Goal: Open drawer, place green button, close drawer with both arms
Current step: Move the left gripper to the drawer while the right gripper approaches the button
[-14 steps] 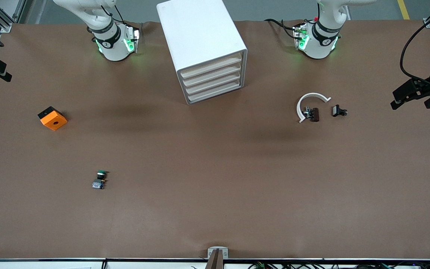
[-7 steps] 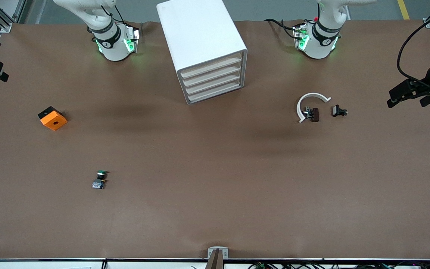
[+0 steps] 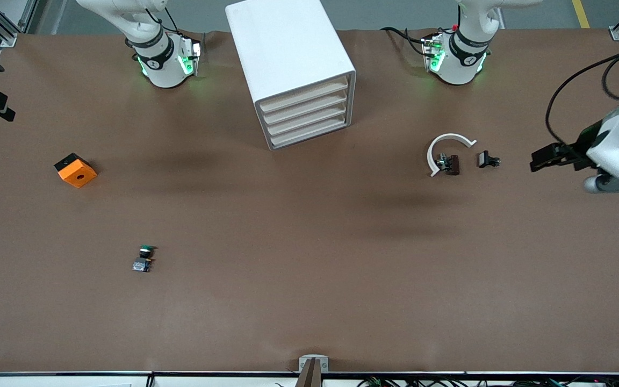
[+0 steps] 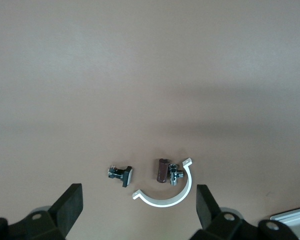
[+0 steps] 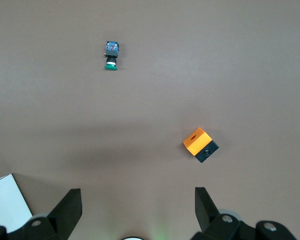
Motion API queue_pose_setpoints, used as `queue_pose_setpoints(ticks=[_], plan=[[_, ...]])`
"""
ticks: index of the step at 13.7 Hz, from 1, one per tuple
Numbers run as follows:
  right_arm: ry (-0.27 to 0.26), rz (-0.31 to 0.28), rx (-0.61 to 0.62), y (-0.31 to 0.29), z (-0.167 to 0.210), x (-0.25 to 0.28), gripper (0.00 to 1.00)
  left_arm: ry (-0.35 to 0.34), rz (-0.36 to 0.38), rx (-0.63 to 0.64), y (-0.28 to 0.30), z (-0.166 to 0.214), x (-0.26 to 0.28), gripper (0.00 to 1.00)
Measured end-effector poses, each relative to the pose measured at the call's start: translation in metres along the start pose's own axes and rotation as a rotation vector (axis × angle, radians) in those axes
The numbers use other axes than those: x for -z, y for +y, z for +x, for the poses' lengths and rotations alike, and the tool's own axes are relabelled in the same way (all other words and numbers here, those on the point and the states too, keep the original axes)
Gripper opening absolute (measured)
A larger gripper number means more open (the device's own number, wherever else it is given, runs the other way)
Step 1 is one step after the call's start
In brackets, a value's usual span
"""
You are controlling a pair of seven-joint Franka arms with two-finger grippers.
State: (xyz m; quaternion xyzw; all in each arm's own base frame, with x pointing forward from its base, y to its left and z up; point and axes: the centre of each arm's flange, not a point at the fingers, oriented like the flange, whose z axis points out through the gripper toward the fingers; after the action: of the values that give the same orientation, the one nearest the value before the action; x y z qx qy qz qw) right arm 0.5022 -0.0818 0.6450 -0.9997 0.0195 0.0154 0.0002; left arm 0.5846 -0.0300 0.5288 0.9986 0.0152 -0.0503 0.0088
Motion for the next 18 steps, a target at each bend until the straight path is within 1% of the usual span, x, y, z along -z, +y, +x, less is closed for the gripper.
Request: queue_pose_setpoints(ticks=[2, 4, 6, 7, 10, 12, 14, 15, 16, 17, 18], plan=[[-0.027, -0.001, -0.001, 0.001, 0.008, -0.014, 1.0, -0.014, 0.007, 0.027, 0.025, 0.011, -0.023, 1.0], [-0.091, 0.0, -0.005, 0.004, 0.029, -0.048, 1.0, -0.015, 0.015, 0.072, 0.06, 0.022, -0.048, 1.0], [-0.131, -0.003, -0.011, 0.008, 0.049, -0.077, 1.0, -0.016, 0.024, 0.129, 0.099, 0.028, -0.075, 1.0], [-0.137, -0.006, -0.013, 0.009, 0.055, -0.083, 1.0, -0.02, 0.03, 0.165, 0.122, 0.028, -0.088, 1.0], [-0.13, -0.011, -0.022, 0.016, 0.063, -0.087, 1.0, -0.046, 0.067, 0.307, 0.199, 0.017, -0.127, 1.0], [-0.129, -0.011, -0.031, 0.022, 0.066, -0.091, 1.0, -0.058, 0.078, 0.41, 0.232, 0.012, -0.144, 1.0], [-0.122, -0.008, -0.037, 0.021, 0.07, -0.094, 1.0, -0.108, 0.065, 0.519, 0.26, 0.006, -0.16, 1.0], [-0.117, 0.0, -0.057, 0.019, 0.072, -0.099, 1.0, -0.144, 0.073, 0.575, 0.273, 0.003, -0.17, 1.0], [-0.109, 0.007, -0.094, 0.016, 0.076, -0.106, 1.0, -0.194, 0.079, 0.633, 0.287, 0.0, -0.18, 1.0], [-0.098, 0.011, -0.124, 0.01, 0.08, -0.113, 1.0, -0.257, 0.072, 0.695, 0.301, -0.003, -0.192, 1.0], [-0.077, 0.014, -0.141, -0.002, 0.086, -0.124, 1.0, -0.337, 0.051, 0.785, 0.316, -0.005, -0.207, 1.0]])
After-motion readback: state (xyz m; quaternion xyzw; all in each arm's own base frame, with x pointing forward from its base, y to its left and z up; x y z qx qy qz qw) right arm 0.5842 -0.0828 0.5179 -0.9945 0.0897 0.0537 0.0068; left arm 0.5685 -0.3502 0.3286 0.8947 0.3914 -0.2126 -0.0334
